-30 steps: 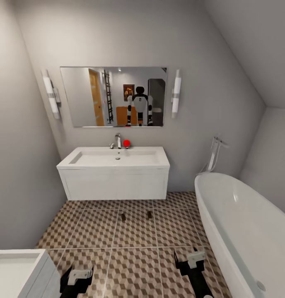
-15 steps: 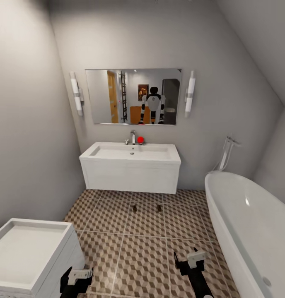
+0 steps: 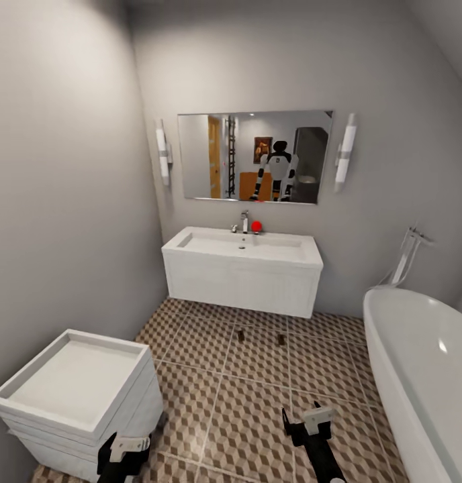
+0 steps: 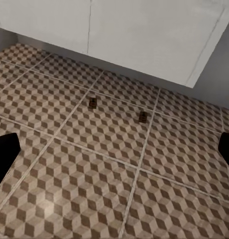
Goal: Take the four mousetraps from the cabinet in the bathroom and place them on the bathroom floor. Make sure all four end up on the same floor surface, and ensure that at least two of them are either under or directly next to the same bathroom sink.
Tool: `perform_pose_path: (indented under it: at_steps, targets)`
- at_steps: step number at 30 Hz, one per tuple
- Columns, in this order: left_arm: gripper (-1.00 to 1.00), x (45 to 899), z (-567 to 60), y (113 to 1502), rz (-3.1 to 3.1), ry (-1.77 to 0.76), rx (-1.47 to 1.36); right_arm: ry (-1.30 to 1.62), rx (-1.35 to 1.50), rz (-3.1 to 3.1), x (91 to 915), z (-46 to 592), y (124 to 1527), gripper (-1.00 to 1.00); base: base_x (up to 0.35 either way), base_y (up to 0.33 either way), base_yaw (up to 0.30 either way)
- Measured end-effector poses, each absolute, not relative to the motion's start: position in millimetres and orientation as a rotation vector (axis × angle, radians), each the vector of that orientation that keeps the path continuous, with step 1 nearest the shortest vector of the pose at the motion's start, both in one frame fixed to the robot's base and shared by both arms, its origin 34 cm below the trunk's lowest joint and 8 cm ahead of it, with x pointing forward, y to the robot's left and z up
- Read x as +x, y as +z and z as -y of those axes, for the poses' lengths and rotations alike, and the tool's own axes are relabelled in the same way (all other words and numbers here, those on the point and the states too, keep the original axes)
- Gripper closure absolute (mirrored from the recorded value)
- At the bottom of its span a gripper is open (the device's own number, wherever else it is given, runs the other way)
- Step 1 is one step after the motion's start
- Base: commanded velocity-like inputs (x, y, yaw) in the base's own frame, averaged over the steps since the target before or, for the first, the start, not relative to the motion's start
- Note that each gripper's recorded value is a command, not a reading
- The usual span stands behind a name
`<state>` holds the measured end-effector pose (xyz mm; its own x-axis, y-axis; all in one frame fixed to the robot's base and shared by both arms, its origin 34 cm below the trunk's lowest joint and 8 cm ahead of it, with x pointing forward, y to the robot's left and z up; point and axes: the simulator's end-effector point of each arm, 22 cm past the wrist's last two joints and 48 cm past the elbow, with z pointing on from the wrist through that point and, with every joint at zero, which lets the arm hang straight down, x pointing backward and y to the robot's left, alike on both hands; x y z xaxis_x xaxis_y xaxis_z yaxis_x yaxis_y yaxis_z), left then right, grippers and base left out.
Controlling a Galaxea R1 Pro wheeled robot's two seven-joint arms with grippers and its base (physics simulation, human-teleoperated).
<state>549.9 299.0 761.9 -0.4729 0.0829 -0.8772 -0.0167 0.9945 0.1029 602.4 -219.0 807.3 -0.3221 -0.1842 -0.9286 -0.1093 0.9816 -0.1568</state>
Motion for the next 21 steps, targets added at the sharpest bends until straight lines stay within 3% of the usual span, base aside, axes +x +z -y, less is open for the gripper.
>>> perform_pose_path:
  at_steps: [10,21]
  targets:
    - [-1.0,550.0,-299.0,761.8,-2.061,0.117,0.047,-0.077,-0.211,-1.903,602.4,219.1,807.2,-1.0,-0.023,0.0,0.284]
    - [-1.0,550.2,-298.2,761.4,-2.061,0.115,0.046,-0.075,-0.211,-1.904,602.5,218.1,806.7,-1.0,-0.294,0.0,0.284]
